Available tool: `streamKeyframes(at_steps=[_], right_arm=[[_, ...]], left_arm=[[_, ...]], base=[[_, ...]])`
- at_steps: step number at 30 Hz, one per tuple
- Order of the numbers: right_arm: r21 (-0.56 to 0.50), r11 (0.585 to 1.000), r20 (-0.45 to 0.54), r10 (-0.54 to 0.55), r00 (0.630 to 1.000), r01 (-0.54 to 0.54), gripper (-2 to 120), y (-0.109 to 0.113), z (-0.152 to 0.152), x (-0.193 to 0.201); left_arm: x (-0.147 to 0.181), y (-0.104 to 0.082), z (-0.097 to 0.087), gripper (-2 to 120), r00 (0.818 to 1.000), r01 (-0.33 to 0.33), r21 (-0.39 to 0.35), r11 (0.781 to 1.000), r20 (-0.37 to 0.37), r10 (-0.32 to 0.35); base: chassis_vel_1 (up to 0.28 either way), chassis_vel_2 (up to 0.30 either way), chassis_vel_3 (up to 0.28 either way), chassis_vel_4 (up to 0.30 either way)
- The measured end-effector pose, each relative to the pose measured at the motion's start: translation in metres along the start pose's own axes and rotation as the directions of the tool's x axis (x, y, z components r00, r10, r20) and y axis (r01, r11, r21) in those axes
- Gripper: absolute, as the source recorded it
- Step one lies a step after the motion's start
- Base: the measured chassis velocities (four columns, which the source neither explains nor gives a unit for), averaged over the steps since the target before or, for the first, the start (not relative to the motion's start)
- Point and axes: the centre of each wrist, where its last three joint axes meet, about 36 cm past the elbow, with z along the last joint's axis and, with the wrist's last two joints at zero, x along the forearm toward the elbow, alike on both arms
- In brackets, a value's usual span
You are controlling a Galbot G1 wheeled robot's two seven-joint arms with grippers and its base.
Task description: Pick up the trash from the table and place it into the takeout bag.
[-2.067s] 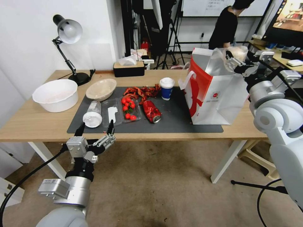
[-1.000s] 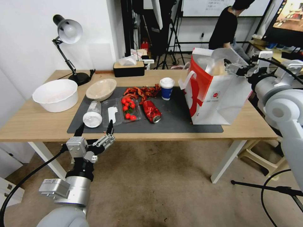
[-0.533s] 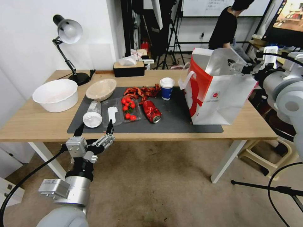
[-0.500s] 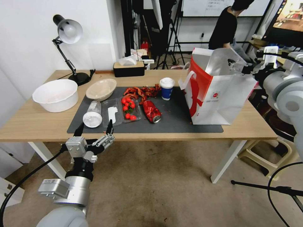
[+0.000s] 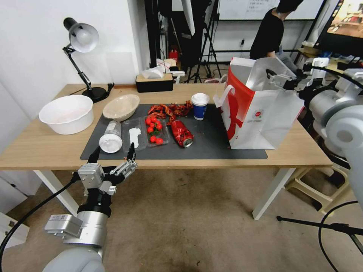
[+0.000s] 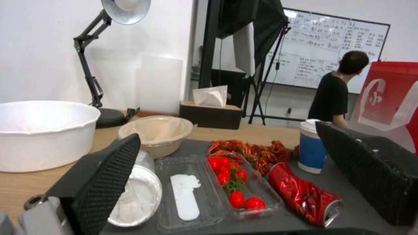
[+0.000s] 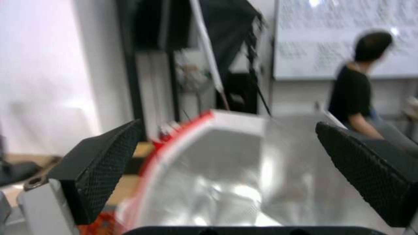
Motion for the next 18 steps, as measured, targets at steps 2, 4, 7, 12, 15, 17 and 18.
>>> streamKeyframes(at_steps=[2, 4, 7, 12, 15, 17, 18], right_arm=[[0.002, 1.0, 0.029, -0.029, 0.999, 0.029, 100, 0.004, 0.005, 0.006], [0.023, 0.997, 0.078, -0.076, 0.994, 0.074, 100, 0.01, 0.017, 0.017], [0.035, 0.996, 0.091, -0.087, 0.992, 0.084, 100, 0.012, 0.021, 0.02], [0.047, 0.995, 0.103, -0.097, 0.99, 0.093, 100, 0.013, 0.024, 0.023], [0.049, 0.994, 0.105, -0.099, 0.989, 0.095, 100, 0.013, 0.025, 0.024], [0.07, 0.991, 0.125, -0.124, 0.984, 0.115, 100, 0.016, 0.031, 0.03], [0.078, 0.989, 0.131, -0.132, 0.982, 0.123, 100, 0.017, 0.033, 0.032]], left_arm=[[0.0, 0.0, 0.0, 100, 1.0, -0.001, 0.0, 1.0, 0.0, 0.001], [0.0, 0.0, 0.0, 100, 1.0, -0.003, 0.001, 1.0, 0.0, 0.003], [0.0, -0.001, 0.0, 100, 1.0, -0.003, 0.002, 1.0, -0.001, 0.003], [0.0, -0.001, 0.0, 100, 1.0, -0.004, 0.002, 1.0, -0.001, 0.004], [0.0, -0.001, 0.0, 100, 1.0, -0.004, 0.003, 1.0, -0.001, 0.004], [0.0, -0.001, 0.0, 100, 1.0, -0.005, 0.004, 1.0, -0.001, 0.005], [0.0, -0.001, 0.0, 100, 1.0, -0.005, 0.004, 1.0, -0.001, 0.005]], base=[[0.0, 0.0, 0.0, 0.0], [0.0, 0.0, 0.0, 0.0], [0.0, 0.0, 0.0, 0.0], [0.0, 0.0, 0.0, 0.0], [0.0, 0.0, 0.0, 0.0], [0.0, 0.0, 0.0, 0.0], [0.0, 0.0, 0.0, 0.0]])
